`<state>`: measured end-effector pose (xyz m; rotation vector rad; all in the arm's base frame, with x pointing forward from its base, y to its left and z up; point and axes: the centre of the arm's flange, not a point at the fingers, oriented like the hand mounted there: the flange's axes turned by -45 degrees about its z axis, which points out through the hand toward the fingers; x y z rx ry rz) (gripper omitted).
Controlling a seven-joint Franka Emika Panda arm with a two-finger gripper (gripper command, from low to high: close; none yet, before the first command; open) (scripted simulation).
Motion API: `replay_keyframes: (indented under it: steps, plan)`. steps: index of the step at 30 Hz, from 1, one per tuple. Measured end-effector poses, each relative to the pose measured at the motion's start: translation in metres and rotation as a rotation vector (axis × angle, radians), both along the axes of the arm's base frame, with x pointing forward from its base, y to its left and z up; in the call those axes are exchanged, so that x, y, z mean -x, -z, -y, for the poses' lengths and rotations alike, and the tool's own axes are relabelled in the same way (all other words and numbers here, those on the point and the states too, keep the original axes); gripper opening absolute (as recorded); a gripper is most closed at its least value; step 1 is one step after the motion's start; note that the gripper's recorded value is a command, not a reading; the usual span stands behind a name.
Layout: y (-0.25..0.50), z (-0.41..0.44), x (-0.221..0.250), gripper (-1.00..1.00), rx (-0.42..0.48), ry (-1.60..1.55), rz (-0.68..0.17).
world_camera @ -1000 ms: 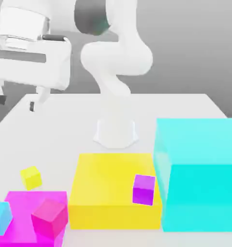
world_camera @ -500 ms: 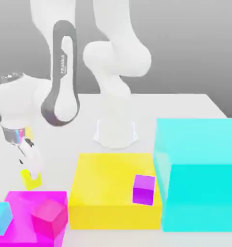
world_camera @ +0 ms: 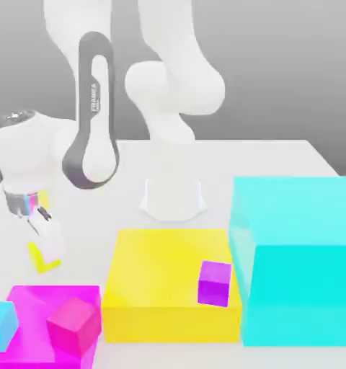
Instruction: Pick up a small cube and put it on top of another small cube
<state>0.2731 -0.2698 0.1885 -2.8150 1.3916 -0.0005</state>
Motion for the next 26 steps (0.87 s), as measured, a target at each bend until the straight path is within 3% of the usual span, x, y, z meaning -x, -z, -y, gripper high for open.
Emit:
replay_keyframes:
  steps: [17, 20, 21, 26]
  plan:
    - [-0.123, 0.000, -0.209, -1.00, -0.002, 0.277, 0.002]
    - [-0.099, -0.005, -0.224, -1.00, -0.002, 0.296, 0.001]
    - [-0.083, -0.005, -0.225, 1.00, -0.002, 0.298, 0.001]
    - [-0.083, -0.005, -0.225, 1.00, -0.002, 0.298, 0.001]
